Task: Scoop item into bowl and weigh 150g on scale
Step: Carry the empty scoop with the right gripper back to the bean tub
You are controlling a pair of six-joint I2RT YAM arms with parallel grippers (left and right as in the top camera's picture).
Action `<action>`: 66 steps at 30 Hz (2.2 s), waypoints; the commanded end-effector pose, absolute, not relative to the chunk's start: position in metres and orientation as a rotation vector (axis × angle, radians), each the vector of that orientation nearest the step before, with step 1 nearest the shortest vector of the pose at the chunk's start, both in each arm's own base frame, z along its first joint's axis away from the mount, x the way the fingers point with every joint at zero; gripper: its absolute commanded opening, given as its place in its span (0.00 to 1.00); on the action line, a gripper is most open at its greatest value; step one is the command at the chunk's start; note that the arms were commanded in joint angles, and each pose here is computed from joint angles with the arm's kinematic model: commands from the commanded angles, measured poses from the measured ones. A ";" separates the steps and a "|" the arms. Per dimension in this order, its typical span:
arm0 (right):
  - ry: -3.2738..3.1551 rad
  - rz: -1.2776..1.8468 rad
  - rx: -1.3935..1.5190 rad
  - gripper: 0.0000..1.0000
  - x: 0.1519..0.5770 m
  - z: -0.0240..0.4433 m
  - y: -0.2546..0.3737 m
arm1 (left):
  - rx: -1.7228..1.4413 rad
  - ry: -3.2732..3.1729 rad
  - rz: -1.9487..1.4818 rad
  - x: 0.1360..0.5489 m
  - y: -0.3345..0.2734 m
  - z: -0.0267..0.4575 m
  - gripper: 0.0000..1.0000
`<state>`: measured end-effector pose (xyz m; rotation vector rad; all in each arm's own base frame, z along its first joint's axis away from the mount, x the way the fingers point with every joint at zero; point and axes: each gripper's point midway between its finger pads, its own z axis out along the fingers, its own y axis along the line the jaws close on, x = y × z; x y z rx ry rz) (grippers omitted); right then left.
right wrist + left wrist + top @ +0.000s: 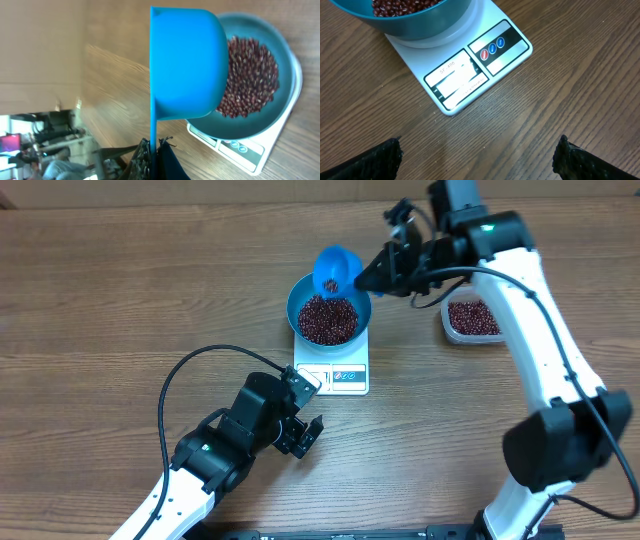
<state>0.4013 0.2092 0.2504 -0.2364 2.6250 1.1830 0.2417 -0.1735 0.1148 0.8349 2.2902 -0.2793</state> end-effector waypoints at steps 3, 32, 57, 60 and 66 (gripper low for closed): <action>2.404 1.139 -0.202 0.04 0.402 0.325 0.158 | 0.848 2.297 -0.261 0.242 -0.170 0.110 1.00; 2.591 0.344 0.479 0.04 0.383 0.282 -0.056 | 0.848 2.297 -0.261 0.242 -0.170 0.110 0.99; 2.736 -0.126 0.254 0.04 0.372 0.264 -0.040 | 0.848 2.297 -0.261 0.242 -0.170 0.110 1.00; 2.727 -0.201 0.264 0.04 0.372 0.265 -0.041 | 0.848 2.297 -0.261 0.242 -0.170 0.110 1.00; 2.706 -0.296 0.230 0.04 0.374 0.268 -0.039 | 0.848 2.297 -0.261 0.242 -0.170 0.110 1.00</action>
